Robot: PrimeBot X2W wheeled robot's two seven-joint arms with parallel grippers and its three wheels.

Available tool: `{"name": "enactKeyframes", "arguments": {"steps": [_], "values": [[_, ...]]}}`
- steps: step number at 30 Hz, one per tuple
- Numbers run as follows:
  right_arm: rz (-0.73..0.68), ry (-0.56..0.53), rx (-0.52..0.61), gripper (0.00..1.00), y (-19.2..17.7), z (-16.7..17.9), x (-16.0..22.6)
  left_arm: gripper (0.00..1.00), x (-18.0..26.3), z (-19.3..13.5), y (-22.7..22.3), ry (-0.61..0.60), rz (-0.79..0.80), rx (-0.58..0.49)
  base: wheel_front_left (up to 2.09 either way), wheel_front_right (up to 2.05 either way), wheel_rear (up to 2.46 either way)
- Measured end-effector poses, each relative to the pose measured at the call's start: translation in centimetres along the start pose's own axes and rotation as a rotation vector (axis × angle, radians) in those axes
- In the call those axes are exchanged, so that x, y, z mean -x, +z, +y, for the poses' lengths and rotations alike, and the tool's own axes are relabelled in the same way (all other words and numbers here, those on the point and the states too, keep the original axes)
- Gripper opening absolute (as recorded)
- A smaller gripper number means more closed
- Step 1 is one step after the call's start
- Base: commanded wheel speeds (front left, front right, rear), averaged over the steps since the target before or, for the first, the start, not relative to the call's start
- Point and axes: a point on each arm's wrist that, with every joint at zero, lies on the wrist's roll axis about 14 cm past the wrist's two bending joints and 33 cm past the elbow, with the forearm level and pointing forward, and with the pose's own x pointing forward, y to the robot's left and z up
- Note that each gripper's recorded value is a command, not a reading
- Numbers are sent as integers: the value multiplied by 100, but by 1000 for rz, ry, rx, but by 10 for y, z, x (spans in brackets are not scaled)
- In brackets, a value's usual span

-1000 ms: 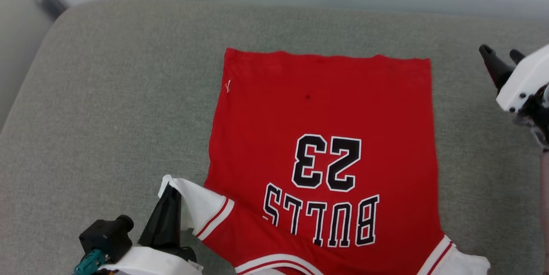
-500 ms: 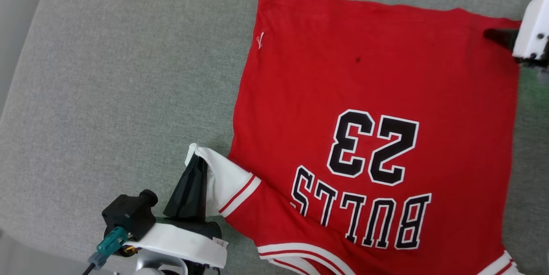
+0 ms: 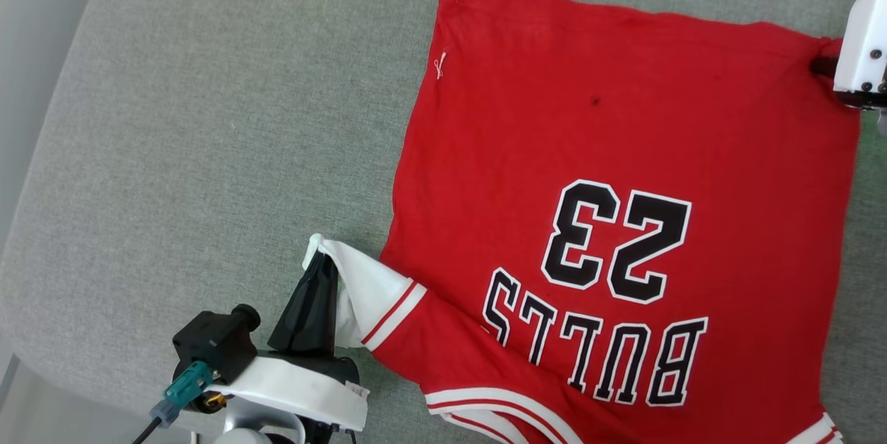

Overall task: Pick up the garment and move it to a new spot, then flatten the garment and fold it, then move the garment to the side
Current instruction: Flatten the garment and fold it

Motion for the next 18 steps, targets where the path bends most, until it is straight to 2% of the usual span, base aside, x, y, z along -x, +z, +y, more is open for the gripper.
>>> {"name": "enactKeyframes", "arguments": {"steps": [6,10,12,15,16,18], "values": [[-141,-67,124,0,29,-4,52,0,14,1,6,1,-5,-1,0,0,0],[-188,-80,177,0,27,-4,80,0,24,3,8,7,0,-3,0,0,0],[-230,-122,226,0,18,-16,113,0,35,7,9,15,2,-5,0,0,0],[-253,-172,253,0,-15,-40,152,0,49,8,9,10,7,1,0,0,0],[-235,-219,220,0,-57,-69,176,0,53,5,14,-6,-5,1,0,0,0],[-205,-241,170,0,-94,-89,186,0,55,2,15,-21,-2,-11,0,0,0]]}}
